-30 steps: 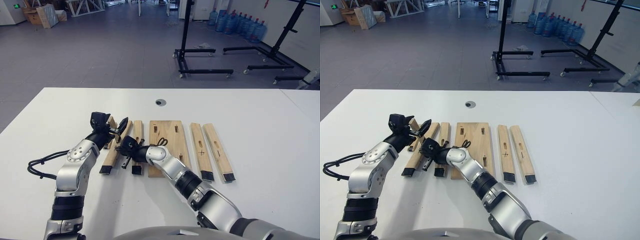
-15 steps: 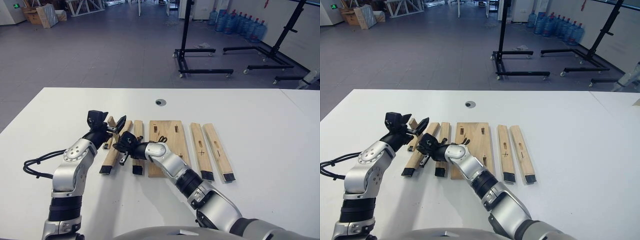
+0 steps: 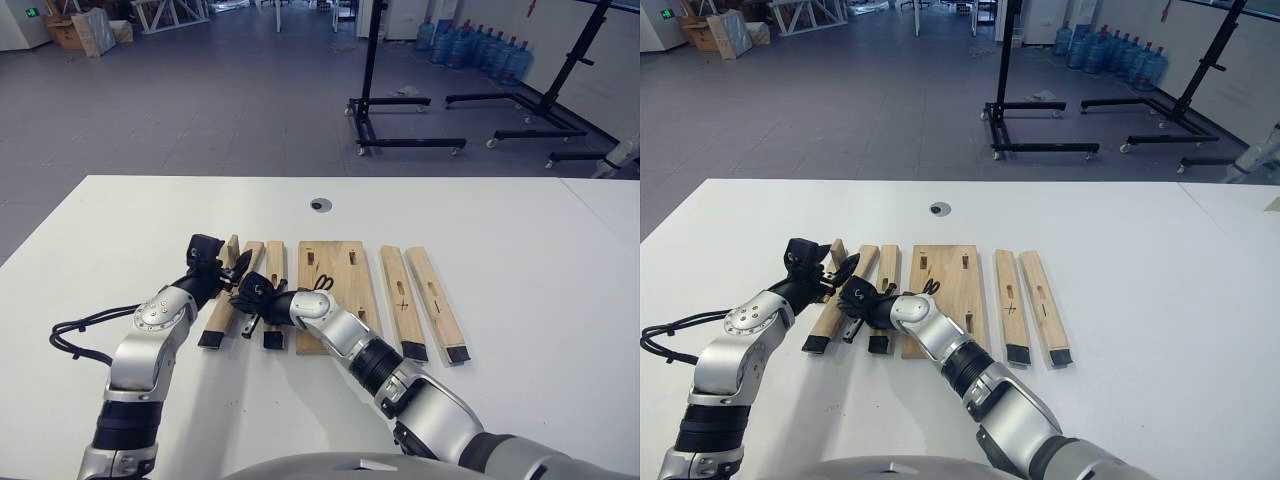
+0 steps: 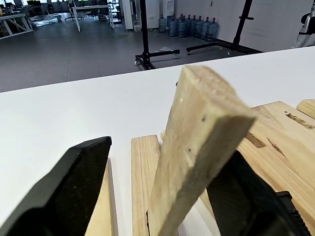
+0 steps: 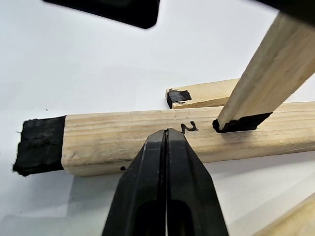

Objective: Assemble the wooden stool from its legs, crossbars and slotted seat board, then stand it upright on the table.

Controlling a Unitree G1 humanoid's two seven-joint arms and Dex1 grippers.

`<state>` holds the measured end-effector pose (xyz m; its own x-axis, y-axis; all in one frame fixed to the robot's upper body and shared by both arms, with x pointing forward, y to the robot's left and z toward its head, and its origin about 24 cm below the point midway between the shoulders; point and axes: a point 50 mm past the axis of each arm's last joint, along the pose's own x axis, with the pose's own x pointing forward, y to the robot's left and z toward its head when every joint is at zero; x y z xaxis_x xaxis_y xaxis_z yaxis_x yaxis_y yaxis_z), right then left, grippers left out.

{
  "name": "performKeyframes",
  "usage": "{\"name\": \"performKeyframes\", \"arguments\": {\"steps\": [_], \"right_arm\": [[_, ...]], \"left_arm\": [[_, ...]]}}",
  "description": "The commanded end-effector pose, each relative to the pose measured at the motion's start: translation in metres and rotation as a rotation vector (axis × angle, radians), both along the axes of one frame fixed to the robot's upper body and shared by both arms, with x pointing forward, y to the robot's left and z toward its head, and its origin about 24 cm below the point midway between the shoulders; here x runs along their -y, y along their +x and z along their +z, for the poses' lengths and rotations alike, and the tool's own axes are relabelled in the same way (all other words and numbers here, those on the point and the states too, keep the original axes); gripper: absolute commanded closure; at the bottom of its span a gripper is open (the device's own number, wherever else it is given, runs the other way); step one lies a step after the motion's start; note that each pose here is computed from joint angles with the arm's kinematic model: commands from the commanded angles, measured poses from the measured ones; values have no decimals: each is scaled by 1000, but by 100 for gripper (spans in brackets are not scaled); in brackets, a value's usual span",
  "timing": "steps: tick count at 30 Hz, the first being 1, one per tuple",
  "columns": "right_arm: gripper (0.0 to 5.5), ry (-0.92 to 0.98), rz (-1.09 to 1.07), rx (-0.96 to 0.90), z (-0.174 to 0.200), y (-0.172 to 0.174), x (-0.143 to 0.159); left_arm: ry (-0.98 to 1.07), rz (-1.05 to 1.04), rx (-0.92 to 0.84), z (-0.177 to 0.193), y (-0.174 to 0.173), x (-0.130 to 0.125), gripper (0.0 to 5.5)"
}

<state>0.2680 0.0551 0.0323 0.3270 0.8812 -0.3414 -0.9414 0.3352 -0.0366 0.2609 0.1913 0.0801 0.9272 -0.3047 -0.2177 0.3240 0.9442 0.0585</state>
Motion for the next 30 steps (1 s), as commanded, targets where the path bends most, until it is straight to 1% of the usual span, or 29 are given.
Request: {"name": "performKeyframes", "arguments": {"steps": [1, 4, 6, 11, 14, 20, 23, 27, 30], "right_arm": [[550, 85, 120, 48, 47, -14, -60], [550, 84, 116, 41, 46, -14, -60], [550, 79, 115, 39, 46, -14, -60], [550, 56, 123, 45, 44, -16, -61], [550, 44, 124, 46, 42, -17, -61], [550, 71, 108, 46, 49, -14, -62], [550, 117, 95, 60, 62, -10, -58], [550, 247, 71, 58, 95, -4, -44], [550, 287, 66, 43, 104, -5, -41]], "left_arm": [[-10, 45, 21, 4, -4, -5, 316], [-45, 60, 37, 10, -6, -3, 372], [-45, 66, 52, 13, -4, 0, 423], [-21, 63, 46, 15, 1, 6, 512], [-8, 67, 34, 14, 4, 7, 512], [-61, 77, 9, 14, 6, 9, 512], [-87, 77, 1, 15, 6, 10, 512], [-93, 102, 1, 17, 6, 6, 512], [-142, 134, -9, 23, 1, 8, 512]]}}
